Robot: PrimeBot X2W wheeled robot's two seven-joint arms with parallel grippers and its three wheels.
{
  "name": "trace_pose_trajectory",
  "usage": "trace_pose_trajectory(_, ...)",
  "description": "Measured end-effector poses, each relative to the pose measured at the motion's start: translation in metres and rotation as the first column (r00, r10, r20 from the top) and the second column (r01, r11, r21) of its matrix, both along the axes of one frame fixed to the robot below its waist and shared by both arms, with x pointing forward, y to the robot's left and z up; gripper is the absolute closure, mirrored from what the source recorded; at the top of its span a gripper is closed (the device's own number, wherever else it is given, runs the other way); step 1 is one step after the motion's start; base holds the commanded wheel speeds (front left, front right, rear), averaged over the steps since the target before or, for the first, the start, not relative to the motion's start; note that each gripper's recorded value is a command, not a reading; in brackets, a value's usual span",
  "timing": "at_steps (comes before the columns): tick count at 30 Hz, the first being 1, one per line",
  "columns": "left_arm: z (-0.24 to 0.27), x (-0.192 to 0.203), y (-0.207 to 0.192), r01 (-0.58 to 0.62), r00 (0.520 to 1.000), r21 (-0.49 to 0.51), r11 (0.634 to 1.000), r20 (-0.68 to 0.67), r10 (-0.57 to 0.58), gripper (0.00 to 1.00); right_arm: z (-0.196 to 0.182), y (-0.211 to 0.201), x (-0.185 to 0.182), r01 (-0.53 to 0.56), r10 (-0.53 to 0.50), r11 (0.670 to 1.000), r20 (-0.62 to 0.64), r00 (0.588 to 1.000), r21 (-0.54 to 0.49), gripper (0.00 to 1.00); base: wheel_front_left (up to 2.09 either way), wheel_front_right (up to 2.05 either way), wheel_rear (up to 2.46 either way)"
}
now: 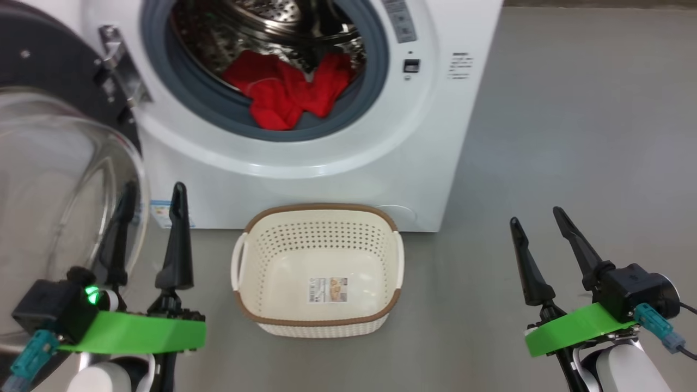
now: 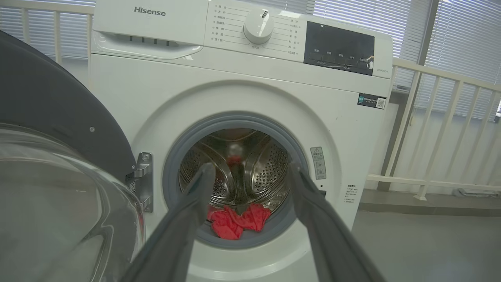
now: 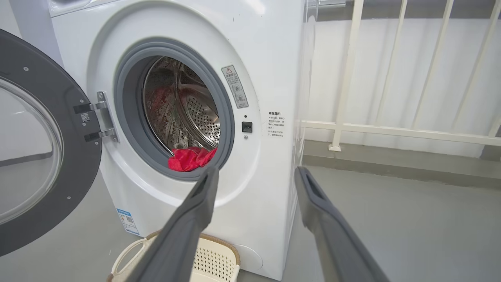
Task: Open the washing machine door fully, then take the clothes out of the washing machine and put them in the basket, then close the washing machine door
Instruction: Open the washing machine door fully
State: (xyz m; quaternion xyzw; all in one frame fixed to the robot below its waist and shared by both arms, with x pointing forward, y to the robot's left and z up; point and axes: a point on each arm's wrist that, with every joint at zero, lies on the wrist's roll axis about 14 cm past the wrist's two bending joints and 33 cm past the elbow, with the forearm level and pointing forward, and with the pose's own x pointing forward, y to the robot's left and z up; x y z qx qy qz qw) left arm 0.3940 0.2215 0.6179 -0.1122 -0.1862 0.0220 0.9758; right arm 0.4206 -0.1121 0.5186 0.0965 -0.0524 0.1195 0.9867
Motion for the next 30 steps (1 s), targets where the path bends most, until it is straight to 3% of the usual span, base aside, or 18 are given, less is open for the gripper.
trace_pose_trajectory(13,-0.041,0.011,-0.045,0.130,0.986,0.000,0.992,-0.103,-0.129,0.00,0.011,-0.046,-0.020,0.127,-0.126,0.992,0.035,0.991,-0.026,0.00,0.00,0.00,0.00)
trace_pose_trajectory(30,-0.075,-0.015,-0.052,0.137,0.972,0.032,0.990,-0.197,-0.128,0.00,0.007,-0.072,-0.059,0.202,-0.202,0.979,0.018,0.979,0.007,0.00,0.00,0.00,0.00)
